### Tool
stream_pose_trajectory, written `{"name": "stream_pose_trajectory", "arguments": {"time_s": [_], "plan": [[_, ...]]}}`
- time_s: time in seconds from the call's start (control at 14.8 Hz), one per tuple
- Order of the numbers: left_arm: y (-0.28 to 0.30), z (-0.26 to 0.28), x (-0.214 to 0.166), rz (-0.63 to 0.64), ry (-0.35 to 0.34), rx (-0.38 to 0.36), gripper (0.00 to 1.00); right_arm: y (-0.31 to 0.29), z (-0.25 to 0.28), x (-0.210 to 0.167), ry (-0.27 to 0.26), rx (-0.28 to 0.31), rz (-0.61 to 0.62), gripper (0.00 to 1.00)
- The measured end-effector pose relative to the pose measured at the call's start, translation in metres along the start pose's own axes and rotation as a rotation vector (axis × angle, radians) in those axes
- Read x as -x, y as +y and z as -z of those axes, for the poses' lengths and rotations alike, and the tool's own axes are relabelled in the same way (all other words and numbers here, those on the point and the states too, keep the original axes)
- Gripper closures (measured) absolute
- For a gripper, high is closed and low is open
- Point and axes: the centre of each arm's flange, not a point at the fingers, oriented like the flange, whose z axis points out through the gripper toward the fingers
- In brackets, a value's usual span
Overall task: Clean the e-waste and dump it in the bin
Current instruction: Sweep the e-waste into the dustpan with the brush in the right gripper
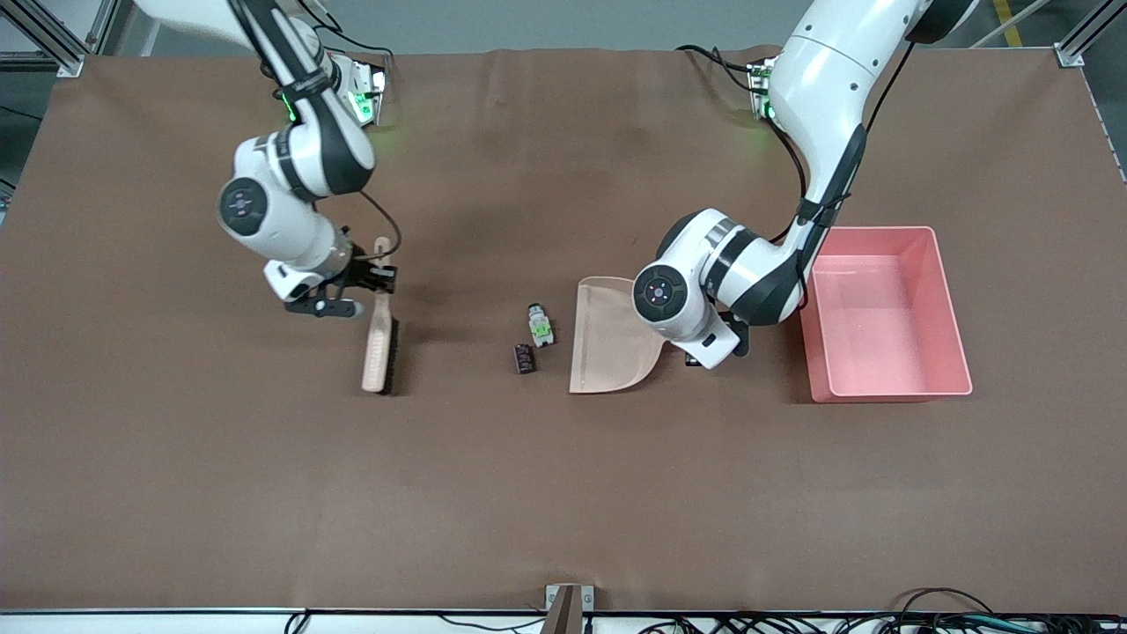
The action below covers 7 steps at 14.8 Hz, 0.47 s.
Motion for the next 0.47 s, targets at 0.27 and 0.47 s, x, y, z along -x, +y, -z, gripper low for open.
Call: {"name": "stream_pose_trajectory", "arguments": {"time_s": [0.27, 0.47], "plan": [[0.003, -0.001, 0.002, 0.007, 0.008, -0.011, 0.67, -0.057, -0.006, 0.016, 0.002, 0.000, 0.025, 0.74], [0.005, 0.000, 0.002, 0.019, 0.007, -0.010, 0.67, -0.079, -0.026, 0.016, -0.011, 0.020, 0.069, 0.74]]}}
